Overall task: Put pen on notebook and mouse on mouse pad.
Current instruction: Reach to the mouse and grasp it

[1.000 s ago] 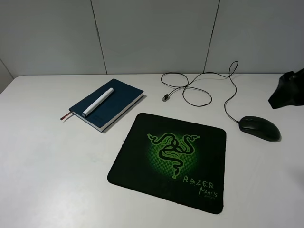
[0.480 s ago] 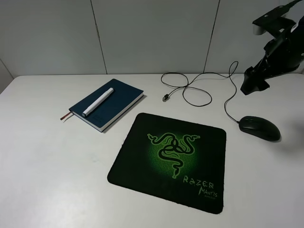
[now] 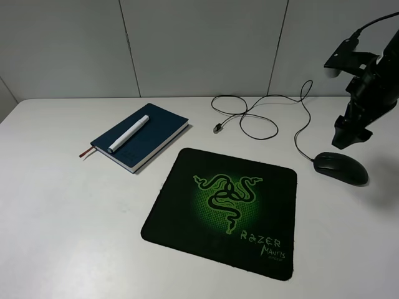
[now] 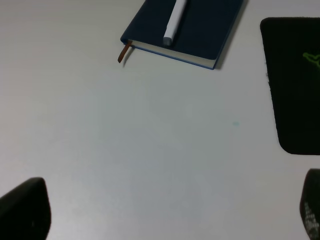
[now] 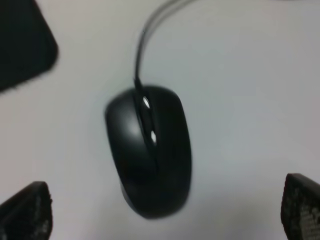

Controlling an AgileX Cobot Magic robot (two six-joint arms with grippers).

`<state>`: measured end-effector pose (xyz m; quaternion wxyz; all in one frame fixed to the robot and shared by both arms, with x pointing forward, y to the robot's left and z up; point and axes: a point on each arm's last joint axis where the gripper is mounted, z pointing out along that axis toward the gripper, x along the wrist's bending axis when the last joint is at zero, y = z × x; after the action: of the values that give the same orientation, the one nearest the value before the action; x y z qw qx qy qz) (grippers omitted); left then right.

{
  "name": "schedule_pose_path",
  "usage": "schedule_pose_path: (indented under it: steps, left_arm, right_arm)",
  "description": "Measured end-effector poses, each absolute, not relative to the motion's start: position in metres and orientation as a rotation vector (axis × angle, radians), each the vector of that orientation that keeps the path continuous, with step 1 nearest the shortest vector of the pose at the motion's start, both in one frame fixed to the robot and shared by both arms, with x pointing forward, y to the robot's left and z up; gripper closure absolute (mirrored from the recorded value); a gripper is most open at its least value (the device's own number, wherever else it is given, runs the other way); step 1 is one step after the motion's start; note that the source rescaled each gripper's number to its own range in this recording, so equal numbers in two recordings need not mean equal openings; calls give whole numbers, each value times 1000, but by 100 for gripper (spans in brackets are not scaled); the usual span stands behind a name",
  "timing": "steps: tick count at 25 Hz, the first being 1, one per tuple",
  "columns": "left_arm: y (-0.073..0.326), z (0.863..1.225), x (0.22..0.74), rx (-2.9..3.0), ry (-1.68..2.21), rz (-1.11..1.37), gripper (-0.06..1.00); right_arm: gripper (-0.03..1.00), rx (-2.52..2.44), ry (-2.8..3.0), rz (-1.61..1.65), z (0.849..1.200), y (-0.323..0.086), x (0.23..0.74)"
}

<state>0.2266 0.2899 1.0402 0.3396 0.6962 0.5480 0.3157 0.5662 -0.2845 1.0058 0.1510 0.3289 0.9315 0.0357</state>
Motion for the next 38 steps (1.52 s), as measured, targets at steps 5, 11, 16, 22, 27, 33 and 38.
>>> schedule_pose_path:
  steps: [5, 11, 16, 22, 27, 33, 38]
  left_arm:
    - [290, 1040, 227, 1813, 1427, 823, -5]
    - [290, 1040, 227, 1813, 1427, 823, -5]
    - [290, 1040, 227, 1813, 1427, 823, -5]
    - [290, 1040, 227, 1813, 1427, 823, -5]
    - [290, 1040, 227, 1813, 1427, 823, -5]
    - [290, 1040, 227, 1813, 1427, 823, -5]
    - [290, 1040, 227, 1813, 1427, 823, -5]
  right_arm:
    - [-3, 968, 2671, 79, 1006, -303, 566]
    - [-3, 972, 2730, 46, 986, -312, 572]
    - [-3, 931, 2812, 10, 961, -313, 578]
    - [-3, 901, 2825, -5, 940, -314, 587]
    - [-3, 886, 2828, -12, 932, -315, 590]
    - [-3, 863, 2869, -28, 919, -315, 591]
    - [-3, 853, 2874, -31, 910, -315, 594]
